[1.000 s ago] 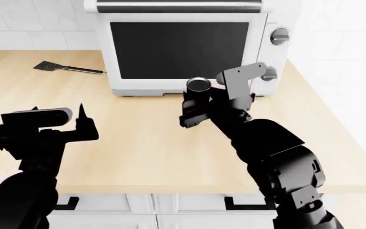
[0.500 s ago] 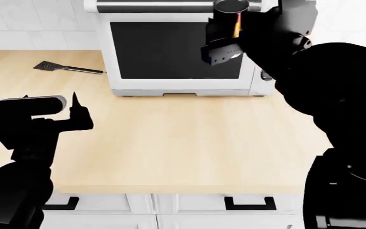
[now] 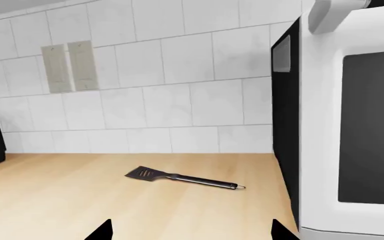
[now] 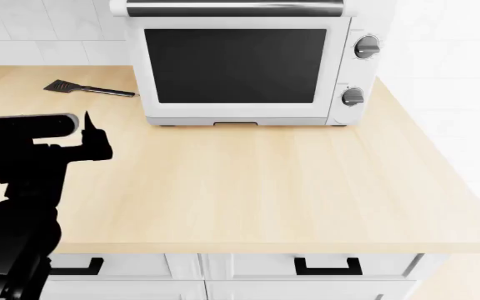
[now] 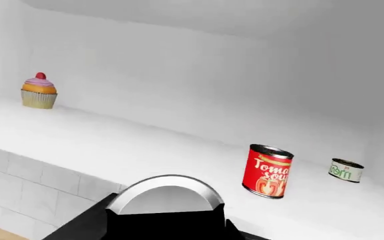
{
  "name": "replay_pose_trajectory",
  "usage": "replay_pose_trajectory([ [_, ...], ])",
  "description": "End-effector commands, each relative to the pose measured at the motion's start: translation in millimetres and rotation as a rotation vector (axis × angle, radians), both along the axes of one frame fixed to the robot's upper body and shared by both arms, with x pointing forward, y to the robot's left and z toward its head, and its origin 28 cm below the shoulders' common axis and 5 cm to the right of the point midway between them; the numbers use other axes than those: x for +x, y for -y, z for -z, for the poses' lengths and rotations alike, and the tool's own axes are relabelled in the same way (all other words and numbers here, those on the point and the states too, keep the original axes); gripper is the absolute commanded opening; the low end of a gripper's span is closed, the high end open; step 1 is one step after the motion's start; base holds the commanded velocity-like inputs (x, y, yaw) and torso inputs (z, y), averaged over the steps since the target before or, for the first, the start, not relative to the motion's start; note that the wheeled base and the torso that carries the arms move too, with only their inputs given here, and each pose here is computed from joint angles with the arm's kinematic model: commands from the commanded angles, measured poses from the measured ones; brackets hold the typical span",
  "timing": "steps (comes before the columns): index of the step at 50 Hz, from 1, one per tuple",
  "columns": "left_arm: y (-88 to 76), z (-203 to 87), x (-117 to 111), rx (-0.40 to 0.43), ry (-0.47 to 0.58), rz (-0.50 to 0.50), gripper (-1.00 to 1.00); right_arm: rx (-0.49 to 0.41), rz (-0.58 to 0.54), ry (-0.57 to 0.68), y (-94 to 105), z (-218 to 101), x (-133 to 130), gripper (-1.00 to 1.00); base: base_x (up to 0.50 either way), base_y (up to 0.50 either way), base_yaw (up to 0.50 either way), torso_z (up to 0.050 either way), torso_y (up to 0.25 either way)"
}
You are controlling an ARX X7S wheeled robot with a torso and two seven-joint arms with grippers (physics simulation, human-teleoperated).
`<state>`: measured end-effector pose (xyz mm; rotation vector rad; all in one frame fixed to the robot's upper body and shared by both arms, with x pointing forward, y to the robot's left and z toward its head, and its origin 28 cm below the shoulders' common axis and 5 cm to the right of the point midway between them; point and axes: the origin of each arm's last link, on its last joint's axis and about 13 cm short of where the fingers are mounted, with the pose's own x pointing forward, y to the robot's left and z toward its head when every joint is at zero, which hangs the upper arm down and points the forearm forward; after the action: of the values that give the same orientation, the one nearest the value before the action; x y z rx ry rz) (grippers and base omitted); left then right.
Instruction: Pick the cans from the counter and place them in their designated side in the cabinet.
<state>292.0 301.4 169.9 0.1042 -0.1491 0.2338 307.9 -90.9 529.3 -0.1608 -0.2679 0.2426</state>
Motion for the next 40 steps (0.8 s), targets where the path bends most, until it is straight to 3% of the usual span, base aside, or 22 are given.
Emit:
replay_pose_trajectory([
  [1, -4.3, -1, 5, 0.010, 0.002, -0.011, 1.00, -0.045, 0.149, 0.069, 6.7, -44, -9, -1.00, 0.00, 0.00, 0.00, 0.000, 0.000],
  [13, -8.6, 4, 11, 0.009, -0.003, -0.018, 1.00, 0.064, 0.296, 0.136, 14.9, -49, -13, -1.00, 0.00, 0.00, 0.00, 0.000, 0.000],
  [27, -12.8, 7, 15, 0.007, -0.012, -0.055, 1.00, 0.028, 0.419, 0.160, 29.1, -50, -15, -1.00, 0.00, 0.00, 0.00, 0.000, 0.000],
  [40, -13.4, 1, 12, -0.003, 0.003, -0.079, 1.00, 0.014, 0.422, 0.170, 31.5, -54, -22, -1.00, 0.00, 0.00, 0.00, 0.000, 0.000],
])
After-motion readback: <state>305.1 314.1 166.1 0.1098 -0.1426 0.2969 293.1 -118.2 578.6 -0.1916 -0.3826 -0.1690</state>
